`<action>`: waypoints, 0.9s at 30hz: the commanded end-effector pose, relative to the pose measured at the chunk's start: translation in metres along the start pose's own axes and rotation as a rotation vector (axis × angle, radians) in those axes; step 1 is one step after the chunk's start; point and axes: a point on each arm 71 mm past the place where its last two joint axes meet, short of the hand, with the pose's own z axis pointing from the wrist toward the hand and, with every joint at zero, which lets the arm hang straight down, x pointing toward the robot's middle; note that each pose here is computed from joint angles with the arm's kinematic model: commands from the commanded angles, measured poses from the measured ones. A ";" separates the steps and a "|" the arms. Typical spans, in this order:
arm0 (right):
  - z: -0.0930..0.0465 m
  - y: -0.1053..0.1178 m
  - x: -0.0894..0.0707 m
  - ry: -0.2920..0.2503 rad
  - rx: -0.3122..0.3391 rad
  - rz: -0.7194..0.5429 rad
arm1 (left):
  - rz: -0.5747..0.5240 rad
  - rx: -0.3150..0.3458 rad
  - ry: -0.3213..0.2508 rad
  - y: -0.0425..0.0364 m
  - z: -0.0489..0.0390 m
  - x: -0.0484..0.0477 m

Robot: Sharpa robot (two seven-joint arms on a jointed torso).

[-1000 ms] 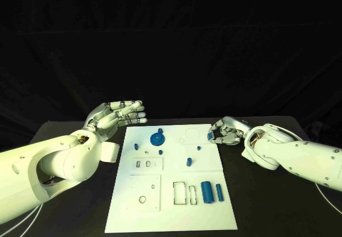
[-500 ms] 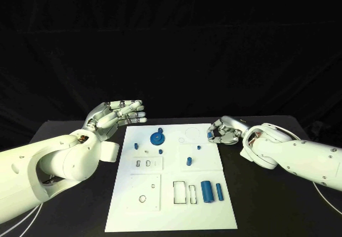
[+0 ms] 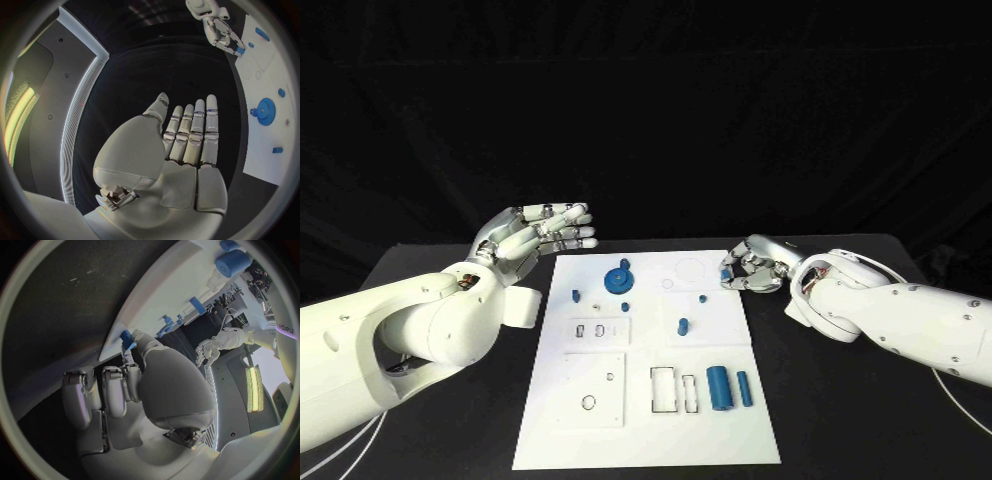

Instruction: Assemble the parts on the task board

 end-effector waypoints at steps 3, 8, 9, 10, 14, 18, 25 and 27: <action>0.000 -0.001 0.000 0.003 0.006 -0.006 | -0.008 0.004 0.020 -0.0007 0.0001 0.0019; 0.000 -0.001 -0.001 -0.010 0.003 -0.008 | -0.008 0.003 0.019 -0.0006 0.0001 0.0017; 0.000 -0.001 -0.001 -0.016 0.001 -0.008 | -0.008 0.003 0.019 -0.0006 0.0001 0.0017; 0.000 0.000 -0.001 -0.020 -0.002 -0.007 | -0.008 0.003 0.019 -0.0006 0.0001 0.0016; -0.001 0.005 -0.002 -0.044 -0.018 0.002 | -0.008 0.003 0.019 -0.0006 0.0001 0.0017; -0.003 0.016 0.000 -0.056 -0.039 0.024 | -0.008 0.002 0.020 -0.0004 0.0002 0.0016; -0.008 0.059 0.003 -0.054 -0.110 0.041 | -0.008 0.000 0.018 0.0001 0.0012 0.0007; -0.008 0.073 0.006 -0.048 -0.133 0.041 | -0.008 0.000 0.018 0.0006 0.0019 0.0006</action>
